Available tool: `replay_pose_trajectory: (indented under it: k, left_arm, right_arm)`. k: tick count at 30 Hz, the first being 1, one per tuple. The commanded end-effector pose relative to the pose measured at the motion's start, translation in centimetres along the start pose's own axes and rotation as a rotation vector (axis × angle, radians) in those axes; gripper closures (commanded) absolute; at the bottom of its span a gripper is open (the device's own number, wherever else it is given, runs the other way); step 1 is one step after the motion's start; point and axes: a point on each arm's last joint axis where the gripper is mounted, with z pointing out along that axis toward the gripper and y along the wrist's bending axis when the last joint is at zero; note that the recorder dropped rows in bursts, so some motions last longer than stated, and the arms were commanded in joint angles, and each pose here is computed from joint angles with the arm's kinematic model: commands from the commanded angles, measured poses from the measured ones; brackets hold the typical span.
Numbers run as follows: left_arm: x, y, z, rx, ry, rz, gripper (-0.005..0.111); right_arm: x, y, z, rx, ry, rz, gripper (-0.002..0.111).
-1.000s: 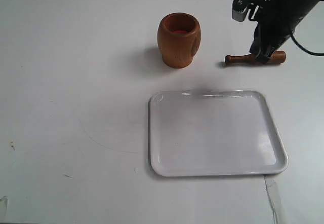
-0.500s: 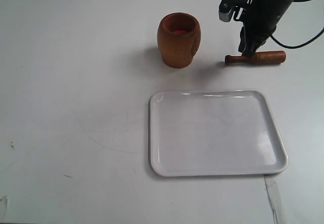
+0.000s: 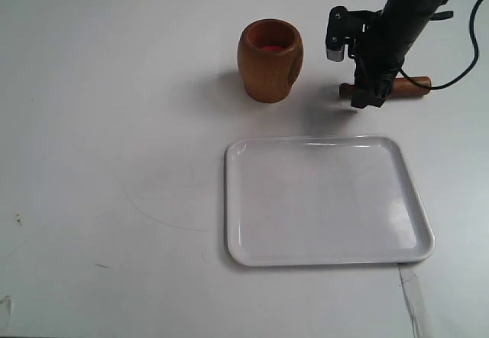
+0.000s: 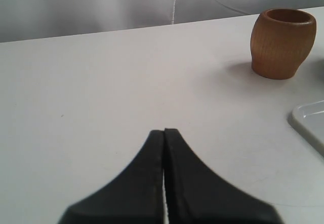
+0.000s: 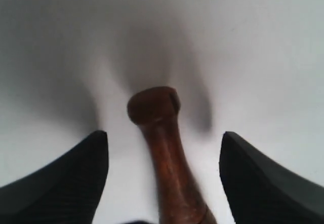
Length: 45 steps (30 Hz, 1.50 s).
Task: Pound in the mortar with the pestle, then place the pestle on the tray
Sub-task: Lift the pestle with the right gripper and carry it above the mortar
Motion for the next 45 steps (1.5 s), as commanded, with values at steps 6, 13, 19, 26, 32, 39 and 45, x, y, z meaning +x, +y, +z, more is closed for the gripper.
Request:
replay_pose_trajectory:
  k: [6, 13, 19, 26, 32, 39, 45]
  left_arm:
    - [0.0, -0.1, 0.0, 0.008, -0.007, -0.012, 0.107]
    - [0.0, -0.1, 0.0, 0.008, -0.007, -0.012, 0.107]
    - [0.0, -0.1, 0.0, 0.008, -0.007, -0.012, 0.107]
    - [0.0, -0.1, 0.0, 0.008, -0.007, -0.012, 0.107]
    - [0.0, -0.1, 0.0, 0.008, -0.007, -0.012, 0.107]
    - [0.0, -0.1, 0.0, 0.008, -0.007, -0.012, 0.107]
    - [0.0, -0.1, 0.0, 0.008, -0.007, -0.012, 0.107]
  right_arm:
    - [-0.1, -0.4, 2.2, 0.024, -0.001, -0.024, 0.069]
    - [0.1, -0.3, 2.7, 0.017, 0.022, 0.034, 0.108]
    - [-0.4, -1.2, -0.1, 0.129, -0.020, 0.099, 0.108]
    - [-2.2, -2.2, -8.0, 0.350, -0.262, 0.230, 0.108]
    - [-4.3, -2.6, -14.2, 0.505, -0.645, 0.463, 0.108]
    - [-8.1, -1.4, -15.9, 0.547, -0.831, 0.452, 0.108]
    - [-12.2, 0.7, -16.6, 0.547, -0.971, 0.375, 0.108]
